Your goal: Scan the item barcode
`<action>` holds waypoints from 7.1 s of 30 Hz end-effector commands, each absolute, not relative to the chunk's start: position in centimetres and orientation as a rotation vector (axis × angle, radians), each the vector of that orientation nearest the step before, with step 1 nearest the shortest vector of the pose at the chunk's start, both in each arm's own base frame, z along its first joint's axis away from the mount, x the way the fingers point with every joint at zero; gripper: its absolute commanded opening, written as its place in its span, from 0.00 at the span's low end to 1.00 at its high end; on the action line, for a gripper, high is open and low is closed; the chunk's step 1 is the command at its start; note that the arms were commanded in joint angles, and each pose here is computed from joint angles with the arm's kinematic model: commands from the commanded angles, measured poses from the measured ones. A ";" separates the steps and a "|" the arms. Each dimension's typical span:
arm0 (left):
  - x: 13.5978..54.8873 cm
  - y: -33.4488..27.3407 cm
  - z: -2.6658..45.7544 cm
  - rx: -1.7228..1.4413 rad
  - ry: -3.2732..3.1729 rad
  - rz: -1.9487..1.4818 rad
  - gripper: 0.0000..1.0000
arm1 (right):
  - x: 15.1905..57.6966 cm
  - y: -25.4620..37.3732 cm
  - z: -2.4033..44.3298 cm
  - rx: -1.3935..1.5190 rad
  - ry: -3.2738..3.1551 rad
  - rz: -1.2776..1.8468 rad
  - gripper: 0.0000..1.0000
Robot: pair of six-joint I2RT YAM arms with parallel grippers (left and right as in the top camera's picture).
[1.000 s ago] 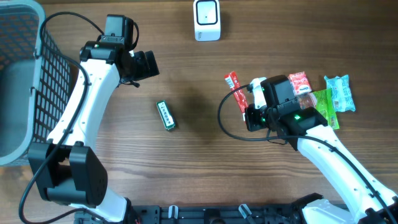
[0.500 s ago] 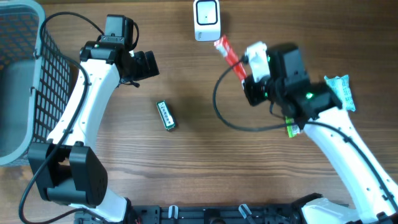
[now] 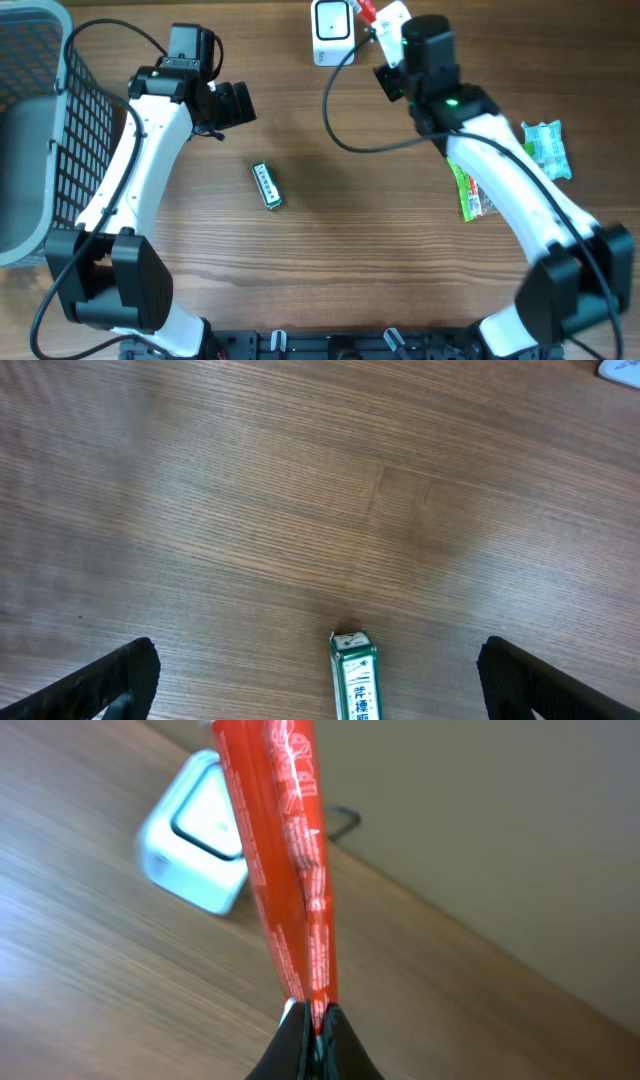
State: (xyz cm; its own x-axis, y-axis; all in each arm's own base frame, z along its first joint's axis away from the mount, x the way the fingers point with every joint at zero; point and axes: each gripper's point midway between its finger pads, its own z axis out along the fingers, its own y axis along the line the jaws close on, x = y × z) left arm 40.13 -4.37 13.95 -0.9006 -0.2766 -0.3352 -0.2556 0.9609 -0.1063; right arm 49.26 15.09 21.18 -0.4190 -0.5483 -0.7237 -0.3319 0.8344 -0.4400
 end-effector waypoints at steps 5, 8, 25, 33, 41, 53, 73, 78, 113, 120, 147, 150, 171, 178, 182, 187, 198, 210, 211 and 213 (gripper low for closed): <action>40.1 -4.1 13.6 -0.386 2.764 -0.062 1.00 | 54.4 17.1 18.8 -0.799 1.735 -1.024 0.04; 40.1 -4.1 13.6 -0.386 2.764 -0.062 1.00 | 55.6 17.7 18.2 -0.805 1.560 -1.280 0.04; 40.1 -4.1 13.6 -0.386 2.764 -0.062 1.00 | 56.0 17.6 5.5 -1.322 1.494 -1.575 0.04; 40.1 -4.1 13.6 -0.386 2.764 -0.062 1.00 | 56.3 18.4 5.6 -1.314 1.466 -1.520 0.04; 40.1 -4.1 13.6 -0.386 2.764 -0.062 1.00 | 56.9 18.0 7.9 -1.230 1.415 -1.542 0.04; 40.1 -4.1 13.6 -0.386 2.764 -0.062 1.00 | 55.9 16.2 12.3 -0.876 1.483 -1.539 0.04; 40.1 -4.1 13.6 -0.386 2.764 -0.062 1.00 | 40.9 13.1 19.0 -0.658 2.296 -0.664 0.04; 40.1 -4.1 13.6 -0.386 2.764 -0.062 1.00 | 34.8 3.9 13.7 -0.280 2.680 -0.801 0.04; 40.1 -4.1 13.6 -0.386 2.764 -0.062 1.00 | 29.9 32.4 8.2 -0.487 2.414 0.407 0.72; 40.1 -4.1 13.6 -0.386 2.764 -0.062 1.00 | 29.4 37.8 8.9 -0.657 2.390 0.368 0.68; 40.1 -4.1 13.6 -0.386 2.764 -0.062 1.00 | 33.7 28.0 2.5 -0.506 2.661 -0.013 0.34; 40.1 -4.1 13.6 -0.386 2.764 -0.062 1.00 | 33.6 23.5 2.6 -0.458 2.764 -0.121 0.33; 40.1 -4.1 13.6 -0.386 2.764 -0.062 1.00 | 32.2 21.5 9.2 -0.415 2.815 0.065 0.58; 40.1 -4.1 13.6 -0.386 2.764 -0.062 1.00 | 30.4 20.3 4.7 -0.427 2.870 0.029 0.54; 40.1 -4.1 13.6 -0.386 2.764 -0.062 1.00 | 29.7 22.2 3.1 -0.479 2.860 0.208 0.55; 40.1 -4.1 13.6 -0.386 2.764 -0.062 1.00 | 29.5 22.0 2.3 -0.492 2.849 0.211 0.31; 40.1 -4.1 13.6 -0.386 2.764 -0.062 1.00 | 31.0 20.3 2.4 -0.383 2.808 0.063 0.05; 40.1 -4.1 13.6 -0.386 2.764 -0.062 1.00 | 31.5 19.0 2.5 -0.317 2.789 -0.040 0.06; 40.1 -4.1 13.6 -0.386 2.764 -0.062 1.00 | 31.5 19.0 2.5 -0.317 2.789 -0.040 0.06; 40.1 -4.1 13.6 -0.386 2.764 -0.062 1.00 | 31.5 19.0 2.5 -0.316 2.788 -0.040 0.06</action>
